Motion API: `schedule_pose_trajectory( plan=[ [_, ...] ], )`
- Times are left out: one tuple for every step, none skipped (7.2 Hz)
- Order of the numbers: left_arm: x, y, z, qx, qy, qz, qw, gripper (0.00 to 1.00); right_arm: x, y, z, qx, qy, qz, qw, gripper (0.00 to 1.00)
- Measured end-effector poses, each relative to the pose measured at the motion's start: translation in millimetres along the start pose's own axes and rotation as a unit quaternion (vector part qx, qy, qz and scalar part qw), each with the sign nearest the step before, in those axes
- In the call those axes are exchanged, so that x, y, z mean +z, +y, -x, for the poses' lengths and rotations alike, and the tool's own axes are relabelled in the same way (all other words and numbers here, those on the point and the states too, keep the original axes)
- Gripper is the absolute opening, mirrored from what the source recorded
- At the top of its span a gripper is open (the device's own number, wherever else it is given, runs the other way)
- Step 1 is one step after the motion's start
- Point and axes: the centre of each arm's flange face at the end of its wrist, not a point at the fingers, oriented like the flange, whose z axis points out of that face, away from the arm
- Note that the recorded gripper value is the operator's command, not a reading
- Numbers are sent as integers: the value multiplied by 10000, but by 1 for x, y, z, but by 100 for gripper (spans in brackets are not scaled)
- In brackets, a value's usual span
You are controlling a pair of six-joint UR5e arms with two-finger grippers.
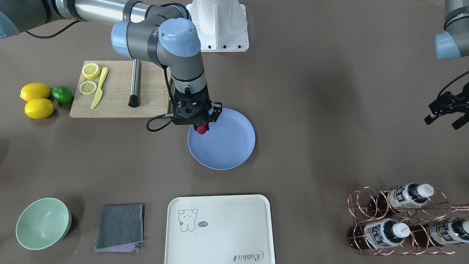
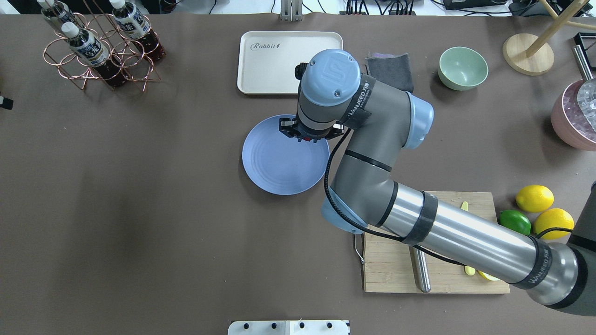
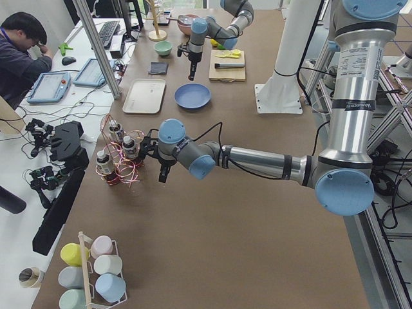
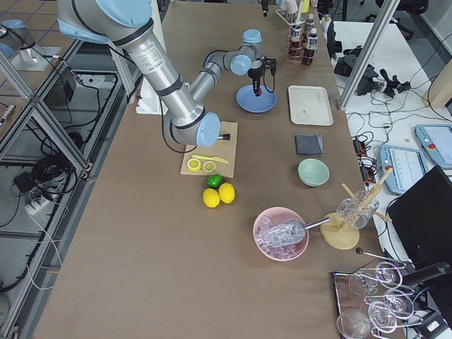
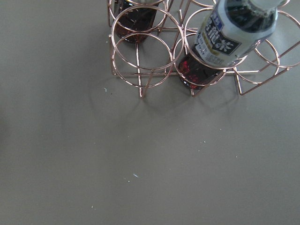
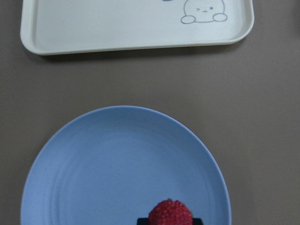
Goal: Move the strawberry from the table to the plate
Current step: 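Carry the strawberry over the blue plate and release it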
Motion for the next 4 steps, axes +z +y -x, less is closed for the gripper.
schedule_pose_trajectory(
  plan=[
    [-1,3,5,-8,-15,9,10000,98,20,-5,7,-32,-131,-46,9999,0],
    [-1,7,8,-22,-25,15,10000,98,39,-5,10,-73,-216,-90,9997,0],
    [-1,9,11,-30,-30,16,10000,98,54,3,14,-123,-222,-136,9996,0],
    [-2,10,12,-36,-35,12,10000,98,64,14,18,-180,-211,-152,9995,0]
  ],
)
